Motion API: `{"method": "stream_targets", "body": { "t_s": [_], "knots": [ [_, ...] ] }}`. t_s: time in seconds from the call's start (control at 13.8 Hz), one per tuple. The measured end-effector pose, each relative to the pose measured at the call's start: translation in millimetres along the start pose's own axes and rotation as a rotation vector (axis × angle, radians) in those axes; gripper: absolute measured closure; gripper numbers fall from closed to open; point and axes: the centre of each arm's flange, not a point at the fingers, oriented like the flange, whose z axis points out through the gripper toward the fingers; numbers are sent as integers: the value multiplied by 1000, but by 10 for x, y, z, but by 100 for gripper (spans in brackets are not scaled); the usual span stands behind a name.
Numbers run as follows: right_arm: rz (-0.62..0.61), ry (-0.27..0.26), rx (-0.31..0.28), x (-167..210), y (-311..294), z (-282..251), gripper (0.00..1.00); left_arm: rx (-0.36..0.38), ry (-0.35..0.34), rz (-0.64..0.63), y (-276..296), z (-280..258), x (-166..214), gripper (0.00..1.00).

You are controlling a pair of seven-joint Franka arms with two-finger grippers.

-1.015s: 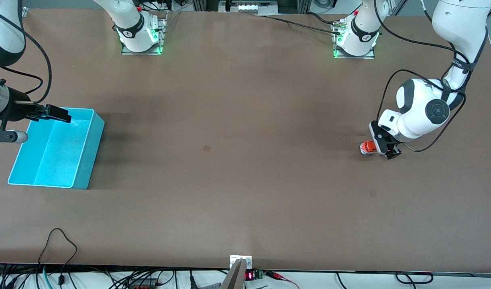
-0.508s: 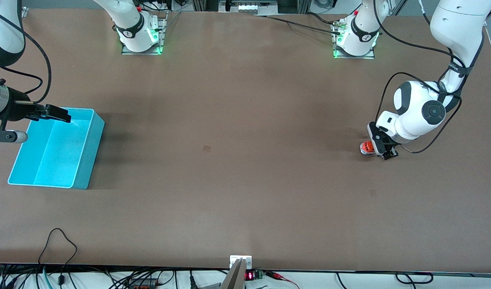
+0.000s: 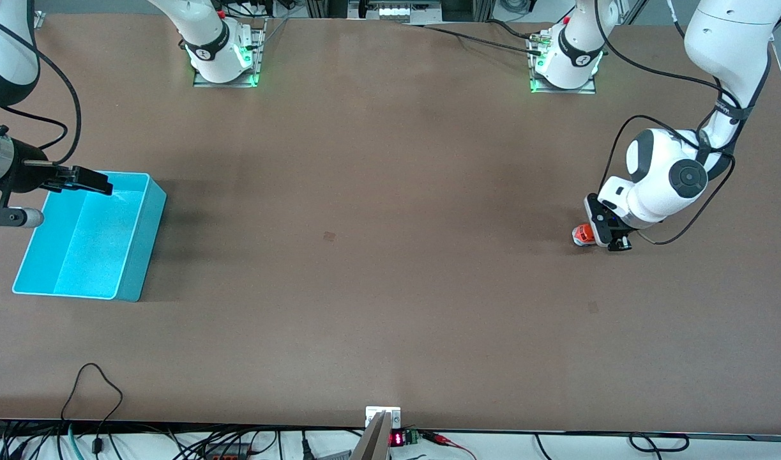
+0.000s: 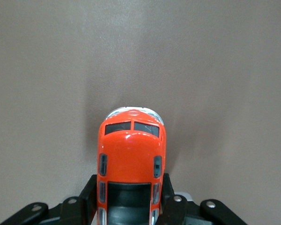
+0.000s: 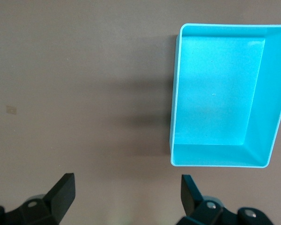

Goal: Wind up bus and store in blue box
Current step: 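Lower the left gripper and close it on the bus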

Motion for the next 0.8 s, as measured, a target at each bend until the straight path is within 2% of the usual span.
{"method": "stream_targets", "body": {
  "t_s": [0.8],
  "knots": [
    [0, 0, 0, 0, 0, 0, 0, -1, 0, 82, -11, 1, -74, 46]
  ]
}}
